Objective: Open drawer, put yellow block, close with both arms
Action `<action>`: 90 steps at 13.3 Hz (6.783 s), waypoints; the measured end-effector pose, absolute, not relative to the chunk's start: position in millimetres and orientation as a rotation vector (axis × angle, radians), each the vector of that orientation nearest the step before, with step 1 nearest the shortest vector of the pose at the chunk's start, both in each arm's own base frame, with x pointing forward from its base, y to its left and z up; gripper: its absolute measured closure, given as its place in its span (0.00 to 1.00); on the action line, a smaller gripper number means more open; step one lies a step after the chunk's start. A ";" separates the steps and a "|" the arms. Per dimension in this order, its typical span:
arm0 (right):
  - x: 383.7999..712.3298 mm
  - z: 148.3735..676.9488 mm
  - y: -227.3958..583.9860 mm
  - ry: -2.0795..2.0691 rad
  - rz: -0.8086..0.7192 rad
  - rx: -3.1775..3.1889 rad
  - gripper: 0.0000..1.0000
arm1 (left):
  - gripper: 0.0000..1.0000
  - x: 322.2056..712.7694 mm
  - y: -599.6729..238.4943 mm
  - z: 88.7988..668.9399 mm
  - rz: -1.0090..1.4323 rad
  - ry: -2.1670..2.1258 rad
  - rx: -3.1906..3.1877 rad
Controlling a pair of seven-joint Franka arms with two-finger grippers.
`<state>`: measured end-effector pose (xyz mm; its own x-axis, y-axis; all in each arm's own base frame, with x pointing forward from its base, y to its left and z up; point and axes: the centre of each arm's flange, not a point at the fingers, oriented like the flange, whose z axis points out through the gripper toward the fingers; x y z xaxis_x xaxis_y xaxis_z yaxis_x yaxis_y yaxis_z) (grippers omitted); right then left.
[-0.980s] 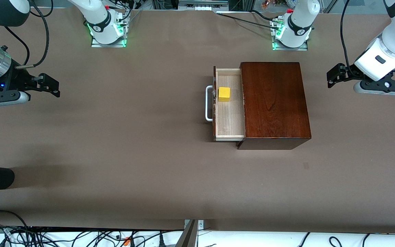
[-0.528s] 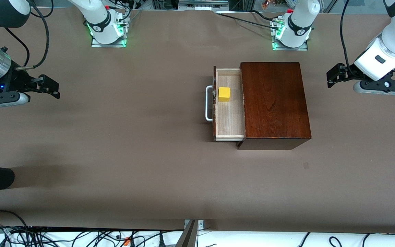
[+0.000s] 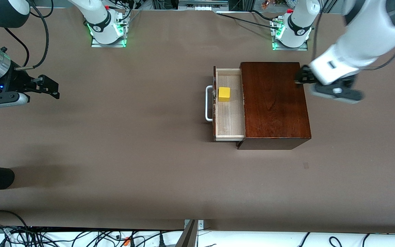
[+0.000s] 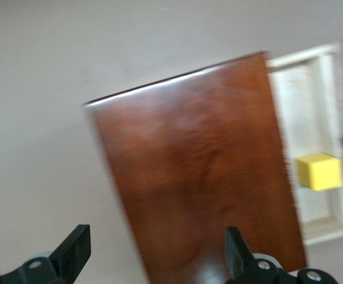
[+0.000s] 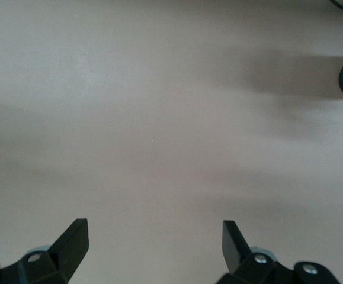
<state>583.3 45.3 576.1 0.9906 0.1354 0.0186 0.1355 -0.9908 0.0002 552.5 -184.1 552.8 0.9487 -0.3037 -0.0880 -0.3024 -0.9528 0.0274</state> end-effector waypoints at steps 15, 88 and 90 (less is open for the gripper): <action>583.7 576.7 44.6 -0.210 -0.033 -3.131 0.00 | 0.14 517.8 -503.9 339.5 0.210 -1.948 2.293; 583.9 576.9 45.6 -0.206 -0.034 -3.120 0.00 | 0.00 546.5 -53.6 596.1 -0.038 -0.260 3.166; 583.9 576.9 45.6 -0.206 -0.034 -3.120 0.00 | 0.00 545.6 -53.9 595.4 -0.050 -0.187 3.168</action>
<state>583.9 45.6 576.9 0.9911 0.1315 0.0227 0.1318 -0.9912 -0.0136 545.6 -53.9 595.4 0.9926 -0.1170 -0.0334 -0.1181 -0.9925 -0.0306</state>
